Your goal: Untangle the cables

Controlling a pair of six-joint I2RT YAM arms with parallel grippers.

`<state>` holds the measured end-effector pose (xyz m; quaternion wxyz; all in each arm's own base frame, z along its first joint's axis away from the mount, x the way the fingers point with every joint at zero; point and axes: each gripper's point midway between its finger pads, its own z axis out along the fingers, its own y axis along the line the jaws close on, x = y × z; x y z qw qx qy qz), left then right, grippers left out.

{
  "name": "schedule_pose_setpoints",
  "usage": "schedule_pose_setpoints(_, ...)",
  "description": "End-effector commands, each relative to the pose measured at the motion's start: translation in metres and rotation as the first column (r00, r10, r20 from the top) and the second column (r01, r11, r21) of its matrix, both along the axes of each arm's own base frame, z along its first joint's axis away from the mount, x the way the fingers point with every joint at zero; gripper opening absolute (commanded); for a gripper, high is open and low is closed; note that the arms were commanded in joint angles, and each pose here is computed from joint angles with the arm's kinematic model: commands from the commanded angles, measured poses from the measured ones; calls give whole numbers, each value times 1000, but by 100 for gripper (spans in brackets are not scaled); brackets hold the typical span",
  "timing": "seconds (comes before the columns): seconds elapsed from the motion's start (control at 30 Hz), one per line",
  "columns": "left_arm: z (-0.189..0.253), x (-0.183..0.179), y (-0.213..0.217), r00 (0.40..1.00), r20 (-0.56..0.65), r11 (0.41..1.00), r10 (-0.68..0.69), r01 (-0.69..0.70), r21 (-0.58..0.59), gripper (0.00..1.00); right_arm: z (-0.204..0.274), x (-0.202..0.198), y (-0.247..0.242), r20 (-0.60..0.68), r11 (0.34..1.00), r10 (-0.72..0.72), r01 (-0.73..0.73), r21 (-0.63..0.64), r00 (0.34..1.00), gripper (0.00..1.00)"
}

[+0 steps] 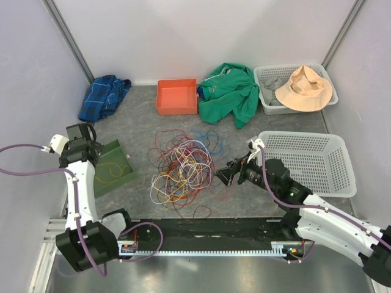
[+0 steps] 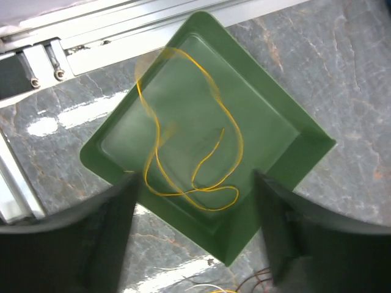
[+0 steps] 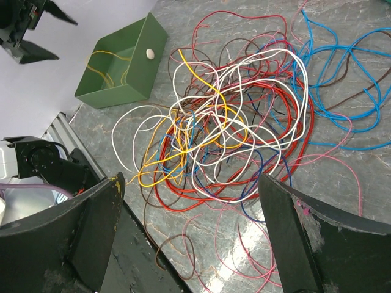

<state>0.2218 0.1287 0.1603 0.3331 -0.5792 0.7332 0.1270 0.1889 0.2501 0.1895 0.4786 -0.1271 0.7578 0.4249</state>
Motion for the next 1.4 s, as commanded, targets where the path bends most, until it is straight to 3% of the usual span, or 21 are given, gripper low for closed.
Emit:
schedule_pose_setpoints(0.0, 41, 22, -10, 982, 178, 997, -71, 75, -10, 99, 1, 0, -2, 20, 1000, -2, 3, -6, 1000, 98)
schedule_pose_setpoints(0.17, 100, 43, -52, 895, 352, 960, -272, 280, 30, 100, 1, 2, 1, 16, 1000, -4, 4, -1, 1000, 98)
schedule_pose_setpoints(0.23, 117, 52, -82, 814, 432, 913, -389, 404, 61, 100, 0, 3, 3, 9, 1000, -3, 3, -4, 1000, 98)
schedule_pose_setpoints(0.3, 120, 59, -129, 704, 455, 816, -545, 571, 92, 100, 1, 5, 5, 6, 1000, -1, 1, -5, 1000, 98)
schedule_pose_setpoints(0.33, 113, 60, -168, 621, 457, 729, -636, 677, 95, 100, 1, 6, 5, 4, 1000, -3, 3, -5, 1000, 98)
schedule_pose_setpoints(0.4, 94, 58, -200, 566, 418, 649, -711, 756, 81, 100, 3, 7, 5, 6, 1000, -10, 10, -11, 1000, 98)
schedule_pose_setpoints(0.43, 74, 49, -231, 502, 383, 562, -775, 826, 54, 100, 3, 9, 3, 9, 1000, -23, 23, -16, 1000, 98)
schedule_pose_setpoints(0.5, 46, 49, -259, 464, 316, 497, -828, 867, 30, 99, 5, 11, 0, 15, 999, -41, 41, -26, 999, 98)
schedule_pose_setpoints(0.53, 31, 37, -284, 405, 284, 427, -869, 904, 16, 99, 7, 12, -2, 22, 998, -48, 49, -30, 999, 98)
schedule_pose_setpoints(0.6, 8, 36, -306, 374, 227, 386, -899, 922, 8, 99, 6, 13, -6, 21, 997, -63, 64, -46, 998, 98)
schedule_pose_setpoints(0.63, 1, 27, -323, 325, 216, 333, -921, 943, 1, 99, 7, 12, -6, 21, 997, -63, 64, -48, 998, 98)
schedule_pose_setpoints(0.77, -30, 25, -355, 261, 171, 261, -950, 965, -22, 98, 0, 15, -15, 15, 991, -105, 106, -76, 994, 98)
schedule_pose_setpoints(0.87, -59, 30, -357, 294, 103, 289, -950, 956, -60, 96, -1, 15, -19, 15, 990, -116, 117, -84, 993, 98)
schedule_pose_setpoints(0.97, -73, 35, -352, 332, 61, 328, -941, 943, -60, 77, -1, 15, -22, 22, 987, -131, 133, -91, 991, 98)
schedule_pose_setpoints(1.0, -73, 37, -352, 338, 63, 335, -939, 941, -53, 55, -1, 16, -23, 23, 986, -137, 138, -94, 990, 98)
schedule_pose_setpoints(1.03, -68, 38, -352, 338, 77, 336, -938, 941, -43, 41, -1, 16, -24, 24, 985, -140, 141, -95, 990, 98)
schedule_pose_setpoints(1.07, -62, 40, -353, 334, 88, 333, -938, 943, -32, 17, 1, 16, -24, 32, 986, -138, 141, -93, 990, 98)
schedule_pose_setpoints(1.1, -55, 42, -354, 331, 101, 331, -938, 943, -17, 5, 2, 17, -24, 35, 985, -141, 144, -92, 989, 98)
schedule_pose_setpoints(1.2, -12, 42, -360, 282, 184, 293, -942, 955, 37, 2, -2, 16, -26, 26, 983, -141, 143, -114, 990, 98)
schedule_pose_setpoints(1.33, 73, 25, -384, 60, 302, 124, -951, 972, 197, 2, 4, 17, -26, 40, 984, -140, 144, -108, 989, 98)
schedule_pose_setpoints(1.37, 100, 21, -386, 17, 348, 109, -937, 963, 246, 2, 4, 17, -26, 43, 983, -141, 145, -111, 989, 98)
